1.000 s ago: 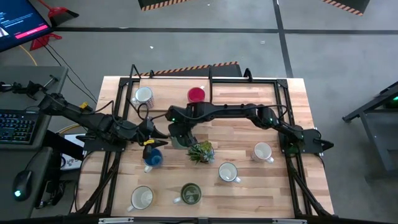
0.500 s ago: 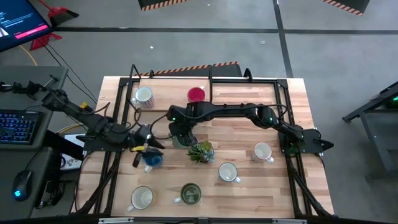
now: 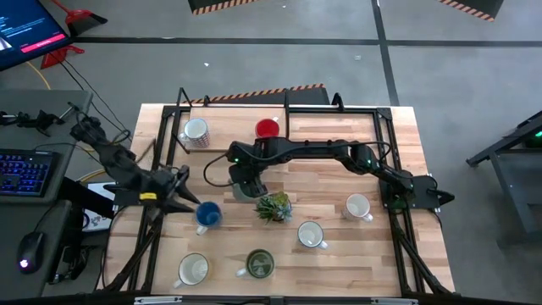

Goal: Place coffee mugs
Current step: Move the light green mug on the center table

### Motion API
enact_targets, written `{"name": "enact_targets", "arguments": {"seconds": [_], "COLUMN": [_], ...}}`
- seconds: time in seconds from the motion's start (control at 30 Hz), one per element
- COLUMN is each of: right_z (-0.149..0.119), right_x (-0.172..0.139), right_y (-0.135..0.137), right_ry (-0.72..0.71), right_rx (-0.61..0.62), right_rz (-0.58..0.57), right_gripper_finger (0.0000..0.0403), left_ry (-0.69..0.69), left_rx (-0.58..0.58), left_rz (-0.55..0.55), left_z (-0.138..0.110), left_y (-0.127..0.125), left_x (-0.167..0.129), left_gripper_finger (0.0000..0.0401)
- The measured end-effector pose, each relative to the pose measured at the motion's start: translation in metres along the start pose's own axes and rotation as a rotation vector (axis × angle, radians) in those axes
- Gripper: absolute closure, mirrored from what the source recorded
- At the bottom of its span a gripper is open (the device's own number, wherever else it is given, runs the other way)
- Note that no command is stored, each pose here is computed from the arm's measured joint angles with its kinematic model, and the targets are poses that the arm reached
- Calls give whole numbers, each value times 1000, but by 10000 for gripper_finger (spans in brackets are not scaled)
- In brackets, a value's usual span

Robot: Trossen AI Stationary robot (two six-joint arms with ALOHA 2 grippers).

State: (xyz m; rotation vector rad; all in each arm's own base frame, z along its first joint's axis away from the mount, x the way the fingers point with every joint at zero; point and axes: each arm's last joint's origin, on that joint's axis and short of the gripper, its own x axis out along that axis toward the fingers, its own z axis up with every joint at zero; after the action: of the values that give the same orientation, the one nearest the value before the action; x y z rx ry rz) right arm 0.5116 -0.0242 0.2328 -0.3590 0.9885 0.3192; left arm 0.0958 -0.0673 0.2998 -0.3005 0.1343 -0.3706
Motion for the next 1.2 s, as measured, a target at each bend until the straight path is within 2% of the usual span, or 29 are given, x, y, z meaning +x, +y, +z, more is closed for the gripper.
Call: {"name": "enact_targets", "arguments": {"seconds": [0.17, 0.33, 0.9, 1.2], "right_z": [0, -8, -15, -14], "right_x": [7, 26, 27, 27], "right_y": [1, 4, 5, 4], "right_ry": [-2, 65, 126, 111], "right_rx": [-2, 2, 8, 3], "right_rz": [1, 24, 46, 35], "right_gripper_finger": [403, 403, 402, 357], "left_ry": [-35, -33, -21, -20], "left_rx": [3, 3, 6, 6], "left_rz": [-17, -16, -13, -13], "left_z": [3, 3, 2, 2], "left_y": [0, 0, 1, 1], "left_x": [-8, -8, -8, -8], "left_gripper_finger": [282, 281, 282, 282]}}
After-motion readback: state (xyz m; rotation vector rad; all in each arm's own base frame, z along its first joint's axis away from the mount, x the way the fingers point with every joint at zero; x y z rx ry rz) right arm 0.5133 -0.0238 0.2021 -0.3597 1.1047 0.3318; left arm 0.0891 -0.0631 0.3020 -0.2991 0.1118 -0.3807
